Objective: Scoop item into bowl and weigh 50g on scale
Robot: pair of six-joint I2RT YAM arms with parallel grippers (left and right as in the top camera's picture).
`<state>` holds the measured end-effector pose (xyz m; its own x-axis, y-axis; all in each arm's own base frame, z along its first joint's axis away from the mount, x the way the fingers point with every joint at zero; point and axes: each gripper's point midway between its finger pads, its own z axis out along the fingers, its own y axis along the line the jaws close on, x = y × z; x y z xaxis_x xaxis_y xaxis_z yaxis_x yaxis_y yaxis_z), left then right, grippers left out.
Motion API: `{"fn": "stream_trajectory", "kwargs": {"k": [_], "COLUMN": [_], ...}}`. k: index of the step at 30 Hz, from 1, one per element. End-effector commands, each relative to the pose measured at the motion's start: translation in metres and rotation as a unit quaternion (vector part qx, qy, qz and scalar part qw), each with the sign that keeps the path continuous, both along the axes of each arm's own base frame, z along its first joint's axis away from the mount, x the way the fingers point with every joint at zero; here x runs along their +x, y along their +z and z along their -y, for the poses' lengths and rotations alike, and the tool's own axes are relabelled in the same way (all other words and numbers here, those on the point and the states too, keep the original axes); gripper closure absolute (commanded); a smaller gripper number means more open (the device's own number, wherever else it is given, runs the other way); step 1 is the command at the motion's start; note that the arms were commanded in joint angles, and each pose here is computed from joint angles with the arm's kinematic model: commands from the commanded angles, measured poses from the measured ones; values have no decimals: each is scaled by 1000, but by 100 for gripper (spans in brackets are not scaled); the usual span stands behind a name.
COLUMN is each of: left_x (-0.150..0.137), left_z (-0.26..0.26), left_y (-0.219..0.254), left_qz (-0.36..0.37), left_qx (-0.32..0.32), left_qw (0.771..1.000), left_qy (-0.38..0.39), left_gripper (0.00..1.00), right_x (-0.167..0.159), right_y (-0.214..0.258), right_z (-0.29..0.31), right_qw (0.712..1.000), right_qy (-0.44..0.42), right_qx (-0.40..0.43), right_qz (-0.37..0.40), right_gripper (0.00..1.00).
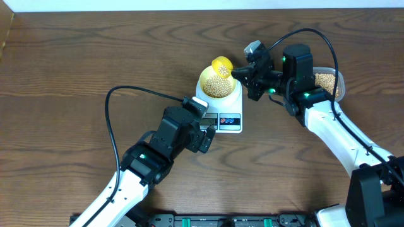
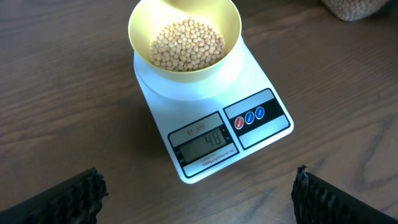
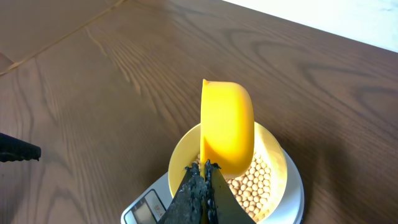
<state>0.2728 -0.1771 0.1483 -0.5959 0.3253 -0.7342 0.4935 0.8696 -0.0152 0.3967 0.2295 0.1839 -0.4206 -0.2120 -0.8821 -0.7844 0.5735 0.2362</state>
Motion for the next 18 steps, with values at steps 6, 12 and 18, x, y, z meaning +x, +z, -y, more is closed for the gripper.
{"fn": "stream_trajectory", "kwargs": {"k": [6,12,18], "left_x": [3,3,3], "left_z": [-2,-2,-2], "left_y": [1,1,1], "left_qz": [1,1,1], "left_qx": [-3,-3,-3], "left_qw": [1000,1000,1000], "left_qy": [12,12,12], "left_gripper": [2,2,2], "right_x": [-1,0,4], "right_y": [-1,-1,-3], "right_z": [-2,-2,2], "right_qw": [1000,1000,1000], "right_qy": [1,0,-13], "right_qx": [3,3,-6], "right_qz": [-6,-6,-2], "right_gripper": [99,99,99]}}
